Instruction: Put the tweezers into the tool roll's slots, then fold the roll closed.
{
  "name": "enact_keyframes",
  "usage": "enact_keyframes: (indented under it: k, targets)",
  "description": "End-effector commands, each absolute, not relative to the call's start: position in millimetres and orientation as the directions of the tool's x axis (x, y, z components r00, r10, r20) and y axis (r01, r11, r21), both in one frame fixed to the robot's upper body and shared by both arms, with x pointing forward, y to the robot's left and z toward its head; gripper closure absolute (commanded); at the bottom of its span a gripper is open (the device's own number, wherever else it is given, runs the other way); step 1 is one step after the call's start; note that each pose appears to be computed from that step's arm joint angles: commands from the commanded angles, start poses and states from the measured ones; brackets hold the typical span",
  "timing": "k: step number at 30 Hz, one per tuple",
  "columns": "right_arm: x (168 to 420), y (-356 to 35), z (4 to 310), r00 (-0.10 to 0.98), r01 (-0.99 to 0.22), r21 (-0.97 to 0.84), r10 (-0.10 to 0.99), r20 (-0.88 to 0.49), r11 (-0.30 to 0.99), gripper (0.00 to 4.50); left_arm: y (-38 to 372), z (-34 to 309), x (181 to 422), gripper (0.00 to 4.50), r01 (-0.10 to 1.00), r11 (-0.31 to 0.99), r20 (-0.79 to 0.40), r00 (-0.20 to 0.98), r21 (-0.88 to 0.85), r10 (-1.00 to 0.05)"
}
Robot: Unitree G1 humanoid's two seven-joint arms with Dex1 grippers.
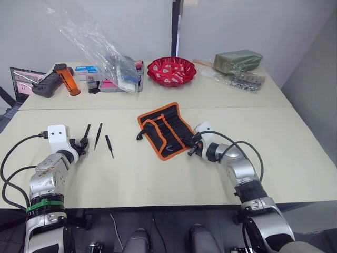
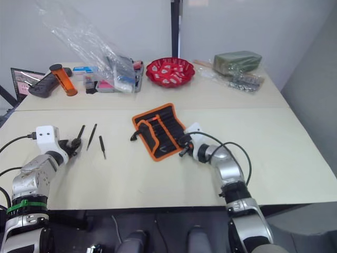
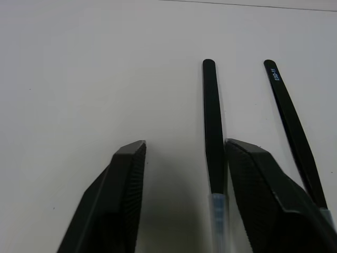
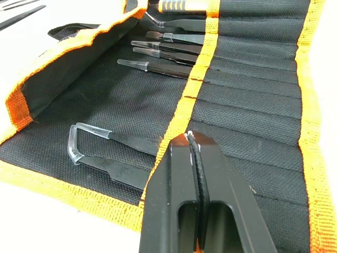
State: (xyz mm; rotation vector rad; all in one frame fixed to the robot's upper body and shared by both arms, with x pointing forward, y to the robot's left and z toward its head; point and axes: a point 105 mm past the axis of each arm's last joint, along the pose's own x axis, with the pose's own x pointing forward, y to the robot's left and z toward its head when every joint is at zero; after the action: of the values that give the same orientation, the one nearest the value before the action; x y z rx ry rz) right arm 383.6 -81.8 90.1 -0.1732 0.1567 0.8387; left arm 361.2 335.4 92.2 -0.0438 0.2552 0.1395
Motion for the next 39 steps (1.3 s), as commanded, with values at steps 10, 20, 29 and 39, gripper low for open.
enact_keyframes:
  k: [10, 20, 29, 39]
  targets:
    - [381, -79, 96, 0.655, -0.753, -0.085, 0.732, -0.186, 0.652, 4.5, 342, 98, 346, 4.45, -0.162, 0.984, -0.199, 0.969, -0.069, 0.146]
    - [377, -68, 117, 0.642, -0.766, -0.096, 0.761, -0.089, 0.635, 4.5, 348, 134, 334, 4.45, -0.16, 0.986, -0.086, 0.984, -0.05, 0.155]
    - [380, -69, 116, 0.674, -0.739, -0.094, 0.735, -0.081, 0.667, 4.5, 316, 161, 345, 4.45, -0.012, 1.0, -0.039, 0.999, -0.002, 0.012]
    - [380, -72, 85, 0.705, -0.705, -0.025, 0.697, -0.131, 0.709, 4.5, 226, 178, 355, 4.45, 0.483, 0.87, -0.211, 0.865, 0.101, -0.456]
